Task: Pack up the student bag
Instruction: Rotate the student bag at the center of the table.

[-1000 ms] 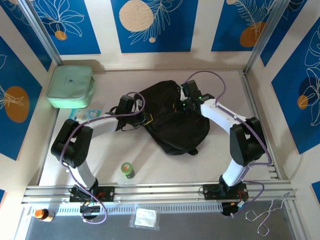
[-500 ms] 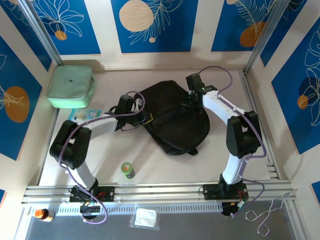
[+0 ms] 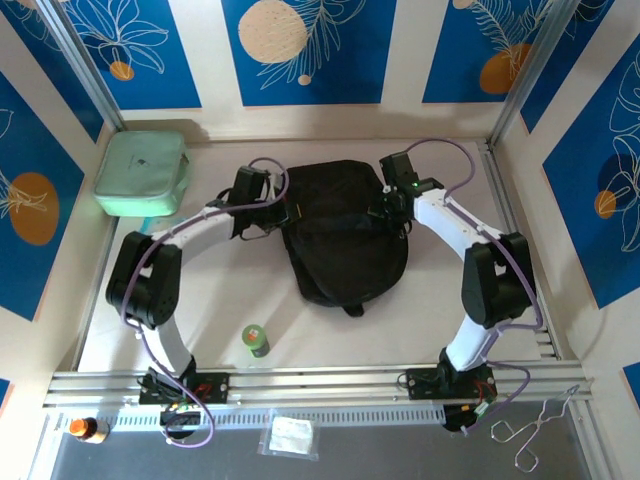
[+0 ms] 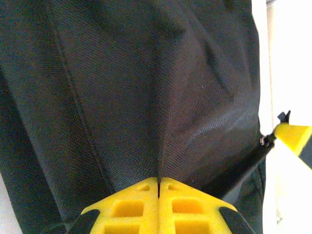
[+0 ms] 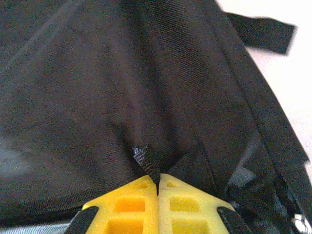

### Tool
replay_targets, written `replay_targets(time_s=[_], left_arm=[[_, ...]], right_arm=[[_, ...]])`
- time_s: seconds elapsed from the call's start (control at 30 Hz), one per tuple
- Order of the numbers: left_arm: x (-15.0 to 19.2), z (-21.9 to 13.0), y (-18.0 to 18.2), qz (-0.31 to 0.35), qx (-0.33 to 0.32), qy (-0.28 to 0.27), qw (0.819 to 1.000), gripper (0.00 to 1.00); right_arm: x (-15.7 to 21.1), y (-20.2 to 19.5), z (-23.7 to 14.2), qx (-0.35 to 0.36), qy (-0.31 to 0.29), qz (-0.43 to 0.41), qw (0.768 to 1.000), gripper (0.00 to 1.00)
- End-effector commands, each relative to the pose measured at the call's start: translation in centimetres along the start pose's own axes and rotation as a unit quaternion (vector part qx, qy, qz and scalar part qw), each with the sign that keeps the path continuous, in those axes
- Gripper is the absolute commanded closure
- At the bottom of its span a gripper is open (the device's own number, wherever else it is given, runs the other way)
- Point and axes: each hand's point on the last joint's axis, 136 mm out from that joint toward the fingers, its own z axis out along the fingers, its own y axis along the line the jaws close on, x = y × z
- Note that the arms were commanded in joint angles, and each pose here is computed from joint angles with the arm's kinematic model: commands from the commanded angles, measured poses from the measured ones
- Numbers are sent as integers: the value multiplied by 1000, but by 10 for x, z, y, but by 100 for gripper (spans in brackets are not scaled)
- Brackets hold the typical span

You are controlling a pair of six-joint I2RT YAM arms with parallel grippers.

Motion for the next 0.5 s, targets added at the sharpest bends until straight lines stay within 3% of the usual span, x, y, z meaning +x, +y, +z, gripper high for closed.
replay_targets(time_s=[0.0,0.07,0.2,0.37,0.47], left_arm=[[-39,-2,-10,47,-4,-49,998,96],[-47,-2,-9,47,-14,-58,997,77],[-54,-23,-6,60,-51,-79,994,50],[-61,-86,4,104,-145,-145,973,35],[-63,-136,19,132,-219,-207,944,18]], right_arm=[[-15,7,-16,-32,-26,13,999,97],[-19,9,-22,-37,-27,14,999,87],[-26,11,-45,-44,-56,2,997,48],[-45,-11,-94,-1,-151,-18,988,25],[-54,-33,-125,26,-223,-20,974,6]])
